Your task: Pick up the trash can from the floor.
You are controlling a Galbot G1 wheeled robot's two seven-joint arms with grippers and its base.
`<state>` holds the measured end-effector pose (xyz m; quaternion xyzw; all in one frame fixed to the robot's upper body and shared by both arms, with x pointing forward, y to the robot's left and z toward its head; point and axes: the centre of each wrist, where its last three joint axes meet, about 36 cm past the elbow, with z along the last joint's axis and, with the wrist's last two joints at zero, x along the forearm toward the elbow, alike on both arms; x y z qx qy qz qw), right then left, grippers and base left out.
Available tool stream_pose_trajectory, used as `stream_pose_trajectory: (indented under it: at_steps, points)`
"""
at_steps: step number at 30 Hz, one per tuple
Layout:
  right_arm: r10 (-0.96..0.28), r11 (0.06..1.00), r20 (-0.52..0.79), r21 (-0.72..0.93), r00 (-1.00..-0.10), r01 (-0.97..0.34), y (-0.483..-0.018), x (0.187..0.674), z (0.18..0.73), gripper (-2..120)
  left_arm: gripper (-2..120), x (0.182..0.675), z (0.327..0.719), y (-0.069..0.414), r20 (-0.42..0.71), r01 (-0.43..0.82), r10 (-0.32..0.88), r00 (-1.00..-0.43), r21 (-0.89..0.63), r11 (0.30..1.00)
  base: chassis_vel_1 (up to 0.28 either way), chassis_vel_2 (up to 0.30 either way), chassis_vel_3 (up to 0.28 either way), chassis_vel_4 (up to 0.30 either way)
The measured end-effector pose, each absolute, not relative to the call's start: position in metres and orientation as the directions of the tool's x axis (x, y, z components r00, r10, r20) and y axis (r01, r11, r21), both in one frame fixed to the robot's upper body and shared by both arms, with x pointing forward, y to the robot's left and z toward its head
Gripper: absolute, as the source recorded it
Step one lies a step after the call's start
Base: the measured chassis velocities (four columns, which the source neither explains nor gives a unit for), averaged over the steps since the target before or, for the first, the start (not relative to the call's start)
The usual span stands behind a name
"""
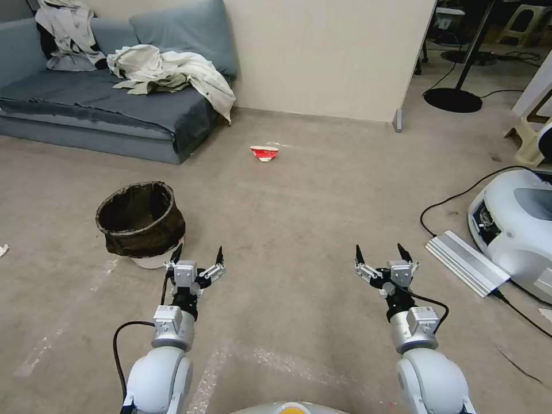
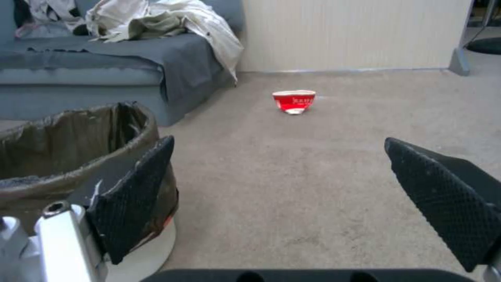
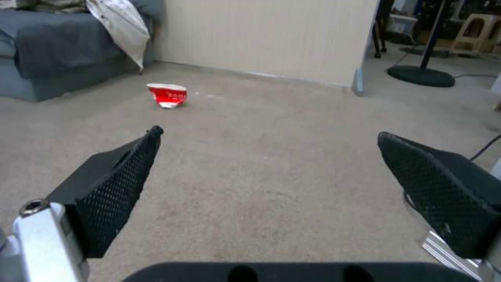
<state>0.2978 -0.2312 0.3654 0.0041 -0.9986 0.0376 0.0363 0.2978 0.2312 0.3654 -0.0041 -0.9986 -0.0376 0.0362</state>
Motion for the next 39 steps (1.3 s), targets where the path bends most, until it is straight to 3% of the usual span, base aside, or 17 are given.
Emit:
stream_pose_trajectory:
  at_steps: [8,27,39]
  points:
    - [-0.005,0.997,0.073,-0.074,-0.997,-0.011,-0.231,0.297,0.366,100,100,0.297,0.366,0.231,0.073,0.01,0.005,-0.997,0.074,0.997,0.0,0.0,0.0,0.0]
    - [0.035,0.999,-0.074,-0.007,-0.997,0.035,-0.207,0.225,0.504,100,100,0.228,0.508,0.236,-0.086,-0.048,-0.046,-0.995,0.024,0.999,0.0,0.0,0.0,0.0]
    - [0.043,0.999,-0.068,0.024,-0.997,0.041,-0.208,0.22,0.508,100,100,0.221,0.512,0.246,-0.107,-0.076,-0.072,-0.992,0.04,0.996,0.0,0.0,0.0,0.0]
